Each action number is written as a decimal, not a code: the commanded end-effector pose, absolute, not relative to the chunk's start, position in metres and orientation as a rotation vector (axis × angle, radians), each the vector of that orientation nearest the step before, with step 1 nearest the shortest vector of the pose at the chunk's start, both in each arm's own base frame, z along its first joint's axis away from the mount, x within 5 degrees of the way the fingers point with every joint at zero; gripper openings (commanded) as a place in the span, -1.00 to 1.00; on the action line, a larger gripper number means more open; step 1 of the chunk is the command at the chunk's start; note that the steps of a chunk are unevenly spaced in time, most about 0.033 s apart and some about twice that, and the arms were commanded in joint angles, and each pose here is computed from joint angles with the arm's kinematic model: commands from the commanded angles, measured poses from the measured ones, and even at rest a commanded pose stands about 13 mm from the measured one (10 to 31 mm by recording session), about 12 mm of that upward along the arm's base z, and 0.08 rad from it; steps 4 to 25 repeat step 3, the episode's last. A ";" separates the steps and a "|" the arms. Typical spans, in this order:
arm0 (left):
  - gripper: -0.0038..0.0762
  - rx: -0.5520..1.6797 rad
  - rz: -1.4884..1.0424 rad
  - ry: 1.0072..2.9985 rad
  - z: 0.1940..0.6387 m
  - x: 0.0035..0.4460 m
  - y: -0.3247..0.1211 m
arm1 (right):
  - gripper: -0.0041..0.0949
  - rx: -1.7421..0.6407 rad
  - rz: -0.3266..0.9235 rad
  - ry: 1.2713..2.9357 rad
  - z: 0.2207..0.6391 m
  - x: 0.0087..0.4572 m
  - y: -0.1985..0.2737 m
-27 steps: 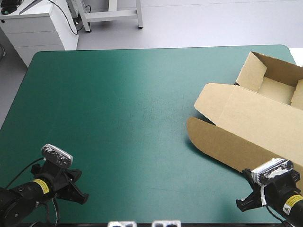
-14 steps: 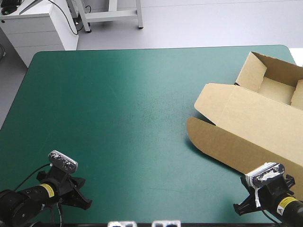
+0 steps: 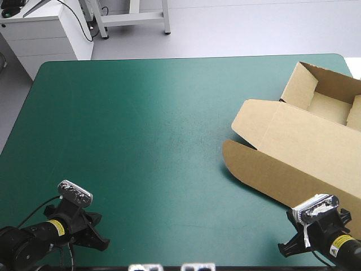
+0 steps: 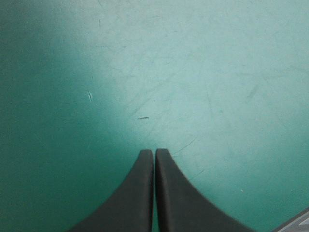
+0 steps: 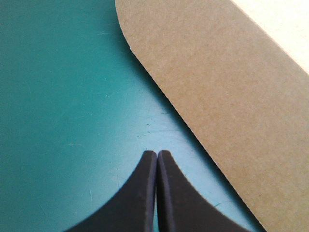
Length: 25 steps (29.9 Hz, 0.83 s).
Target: Fold the box
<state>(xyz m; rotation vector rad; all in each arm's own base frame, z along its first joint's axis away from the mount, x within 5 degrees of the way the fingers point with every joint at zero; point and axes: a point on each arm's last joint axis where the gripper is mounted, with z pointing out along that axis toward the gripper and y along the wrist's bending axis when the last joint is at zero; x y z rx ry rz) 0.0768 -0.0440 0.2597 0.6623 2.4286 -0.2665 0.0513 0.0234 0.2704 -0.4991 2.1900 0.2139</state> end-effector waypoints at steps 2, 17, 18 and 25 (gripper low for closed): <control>-0.92 0.639 -0.297 2.376 0.269 0.081 -0.047 | -0.95 -0.491 0.221 2.116 0.282 0.055 0.025; -0.92 0.639 -0.297 2.376 0.269 0.081 -0.047 | -0.95 -0.491 0.221 2.116 0.282 0.055 0.025; -0.92 0.639 -0.297 2.376 0.269 0.081 -0.047 | -0.95 -0.491 0.221 2.116 0.282 0.055 0.025; -0.92 0.639 -0.297 2.376 0.269 0.081 -0.047 | -0.95 -0.491 0.221 2.116 0.282 0.055 0.025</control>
